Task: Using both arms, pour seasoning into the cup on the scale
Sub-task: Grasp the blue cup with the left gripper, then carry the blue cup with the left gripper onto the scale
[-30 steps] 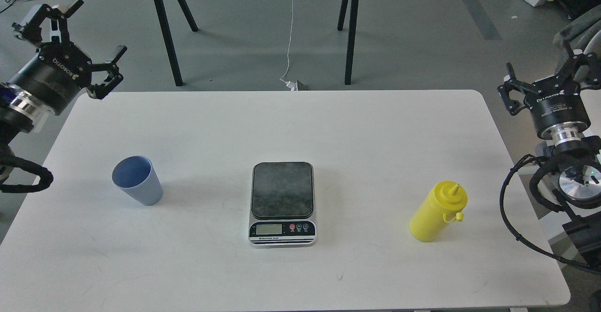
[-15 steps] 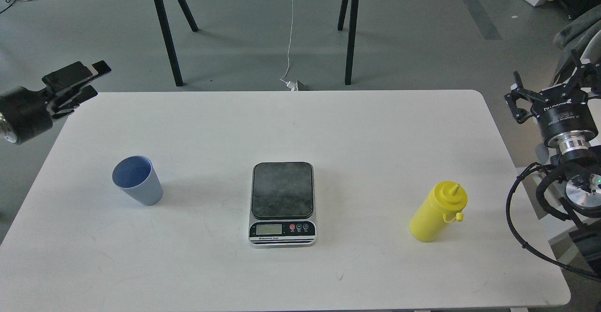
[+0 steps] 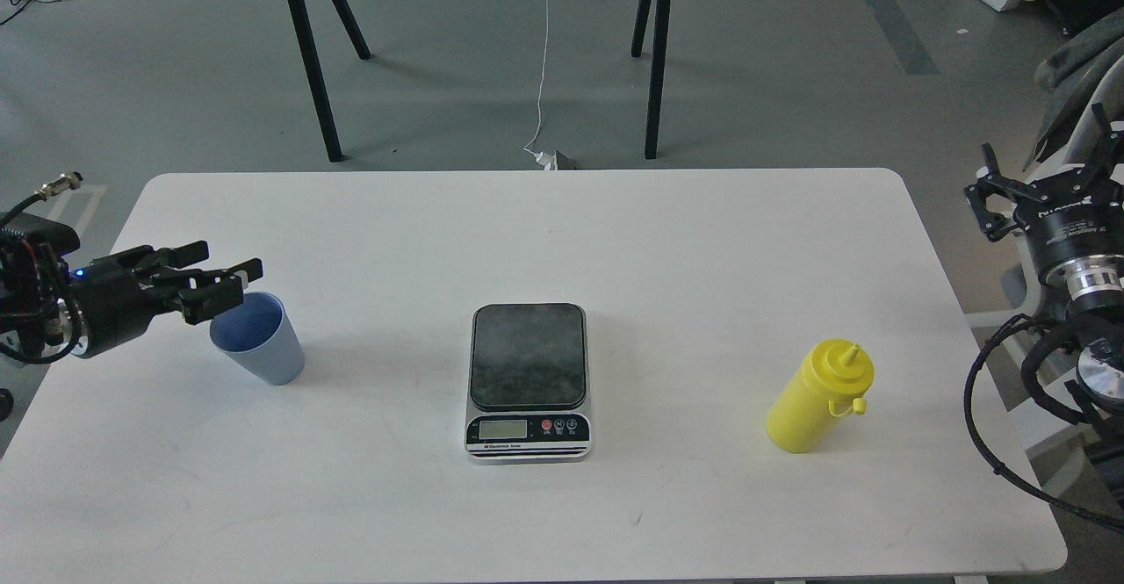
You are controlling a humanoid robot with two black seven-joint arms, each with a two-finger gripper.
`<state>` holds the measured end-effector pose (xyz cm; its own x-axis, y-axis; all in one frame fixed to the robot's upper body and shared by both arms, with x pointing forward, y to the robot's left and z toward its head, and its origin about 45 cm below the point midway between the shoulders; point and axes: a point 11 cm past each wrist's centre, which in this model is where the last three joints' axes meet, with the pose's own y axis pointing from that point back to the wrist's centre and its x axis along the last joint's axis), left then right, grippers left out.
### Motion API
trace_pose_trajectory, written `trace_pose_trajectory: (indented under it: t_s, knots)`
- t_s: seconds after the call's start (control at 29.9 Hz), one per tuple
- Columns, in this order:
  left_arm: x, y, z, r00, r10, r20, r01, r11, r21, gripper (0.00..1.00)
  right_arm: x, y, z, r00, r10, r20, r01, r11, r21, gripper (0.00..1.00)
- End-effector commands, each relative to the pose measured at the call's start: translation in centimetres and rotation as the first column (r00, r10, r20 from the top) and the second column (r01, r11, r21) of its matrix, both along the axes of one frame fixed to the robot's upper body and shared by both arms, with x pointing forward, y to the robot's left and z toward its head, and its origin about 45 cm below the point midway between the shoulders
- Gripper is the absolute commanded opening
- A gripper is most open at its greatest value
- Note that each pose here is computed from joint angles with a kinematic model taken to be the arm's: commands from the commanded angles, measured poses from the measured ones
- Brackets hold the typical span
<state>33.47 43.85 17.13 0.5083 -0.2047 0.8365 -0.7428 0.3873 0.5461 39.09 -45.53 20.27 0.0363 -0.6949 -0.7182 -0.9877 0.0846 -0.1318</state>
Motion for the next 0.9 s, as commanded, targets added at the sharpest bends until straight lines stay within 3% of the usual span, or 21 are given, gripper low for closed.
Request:
trace_pose_trajectory:
  t_s: [0.0,0.17,0.4,0.5,0.57,0.77,0.87]
  knots:
    - [0.2,0.7,-2.1,1.0,-0.022,-0.006,0.022,0.995,0.094,0.76,0.0,0.0,0.0,1.0,0.0,0.0,0.0,1.0,-0.001,1.0]
    - [0.0,0.9,-3.6,0.999,-0.029,-0.022,0.031,0.991,0.13,0.67,-0.1,0.0,0.0,1.0,-0.001,-0.001,0.001,1.0,-0.001,1.0]
    - [-0.7,1.2,-4.4,0.998,-0.039,-0.049,0.046,0.987,0.151,0.42,-0.1,-0.2,0.0,1.0,-0.005,-0.002,0.005,1.0,-0.001,1.0]
    - [-0.8,1.2,-4.4,0.998,-0.035,-0.051,0.042,0.988,0.148,0.27,-0.1,-0.2,-0.1,1.0,-0.004,-0.002,0.004,1.0,0.0,1.0]
    - [-0.8,1.2,-4.4,0.998,-0.035,-0.052,0.043,0.988,0.149,0.09,-0.1,-0.1,-0.1,1.0,-0.004,-0.002,0.004,1.0,-0.001,1.0]
    - [-0.2,0.7,-3.9,0.999,-0.035,-0.035,0.039,0.991,0.129,0.06,-0.1,-0.2,-0.1,1.0,-0.004,-0.002,0.004,1.0,0.0,1.0]
    - [1.8,-1.1,-1.6,0.998,-0.063,0.022,0.06,0.994,0.086,0.05,-0.1,-0.2,0.0,1.0,-0.005,-0.002,0.005,1.0,-0.001,1.0]
